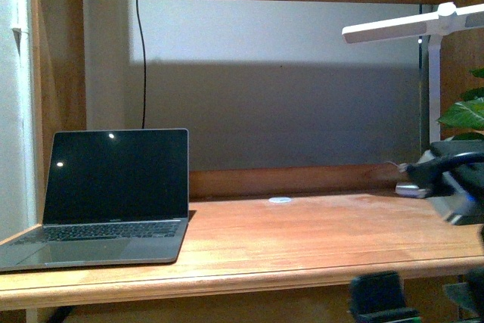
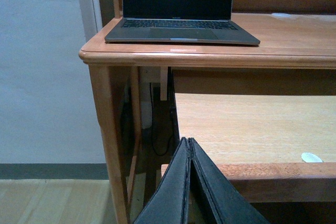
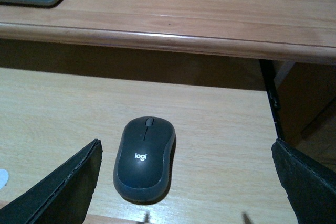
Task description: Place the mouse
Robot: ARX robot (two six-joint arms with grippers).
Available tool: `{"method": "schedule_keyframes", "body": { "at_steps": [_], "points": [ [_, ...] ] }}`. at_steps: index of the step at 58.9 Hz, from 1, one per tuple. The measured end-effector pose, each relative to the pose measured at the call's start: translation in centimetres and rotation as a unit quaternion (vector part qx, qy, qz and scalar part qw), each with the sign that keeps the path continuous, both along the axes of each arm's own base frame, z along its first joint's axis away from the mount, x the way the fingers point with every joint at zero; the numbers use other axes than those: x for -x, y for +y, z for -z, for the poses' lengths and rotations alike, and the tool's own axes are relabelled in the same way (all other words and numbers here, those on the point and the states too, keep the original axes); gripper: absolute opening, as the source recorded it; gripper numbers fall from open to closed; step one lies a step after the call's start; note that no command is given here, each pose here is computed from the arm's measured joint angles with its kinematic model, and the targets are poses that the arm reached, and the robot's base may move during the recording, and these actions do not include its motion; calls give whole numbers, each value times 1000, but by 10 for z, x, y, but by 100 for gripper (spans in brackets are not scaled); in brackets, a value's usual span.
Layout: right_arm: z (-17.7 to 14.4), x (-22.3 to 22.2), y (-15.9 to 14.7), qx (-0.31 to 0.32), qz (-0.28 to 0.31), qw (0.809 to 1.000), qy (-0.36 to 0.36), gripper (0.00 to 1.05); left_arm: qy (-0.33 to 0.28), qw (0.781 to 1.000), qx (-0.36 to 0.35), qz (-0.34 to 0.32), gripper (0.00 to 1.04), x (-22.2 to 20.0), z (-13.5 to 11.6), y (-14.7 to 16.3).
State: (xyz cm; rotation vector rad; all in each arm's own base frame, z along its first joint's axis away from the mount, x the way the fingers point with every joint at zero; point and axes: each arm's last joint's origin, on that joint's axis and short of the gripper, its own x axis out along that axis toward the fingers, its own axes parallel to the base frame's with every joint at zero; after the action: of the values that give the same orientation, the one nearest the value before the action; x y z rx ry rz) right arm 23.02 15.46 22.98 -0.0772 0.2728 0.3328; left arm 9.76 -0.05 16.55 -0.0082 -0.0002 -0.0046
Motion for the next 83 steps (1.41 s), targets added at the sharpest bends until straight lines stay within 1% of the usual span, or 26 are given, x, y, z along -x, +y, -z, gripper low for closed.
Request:
{"method": "schedule_keyframes", "body": {
  "at_steps": [6, 18, 36, 40, 42, 53, 59, 68, 78, 83],
  "points": [
    [6, -9, 14, 18, -2, 1000, 6, 97, 0, 1000, 0, 0, 3, 0, 0, 0],
    [20, -17, 31, 39, -4, 999, 23, 97, 0, 1000, 0, 0, 4, 0, 0, 0],
    [39, -21, 54, 67, -15, 997, 43, 97, 0, 1000, 0, 0, 51, 0, 0, 0],
    [44, -25, 57, 78, -6, 996, 47, 97, 0, 1000, 0, 0, 65, 0, 0, 0],
    [46, -27, 58, 84, 0, 995, 49, 97, 0, 1000, 0, 0, 69, 0, 0, 0],
    [55, -38, 63, 107, 25, 992, 63, 97, 0, 1000, 0, 0, 98, 0, 0, 0],
    [58, -43, 66, 113, 31, 991, 67, 97, 0, 1000, 0, 0, 96, 0, 0, 0],
    [62, -49, 70, 121, 42, 989, 75, 97, 0, 1000, 0, 0, 97, 0, 0, 0],
    [68, -55, 69, 132, 52, 986, 90, 97, 0, 1000, 0, 0, 97, 0, 0, 0],
    [70, -58, 68, 128, 57, 985, 97, 97, 0, 1000, 0, 0, 97, 0, 0, 0]
  ]
}}
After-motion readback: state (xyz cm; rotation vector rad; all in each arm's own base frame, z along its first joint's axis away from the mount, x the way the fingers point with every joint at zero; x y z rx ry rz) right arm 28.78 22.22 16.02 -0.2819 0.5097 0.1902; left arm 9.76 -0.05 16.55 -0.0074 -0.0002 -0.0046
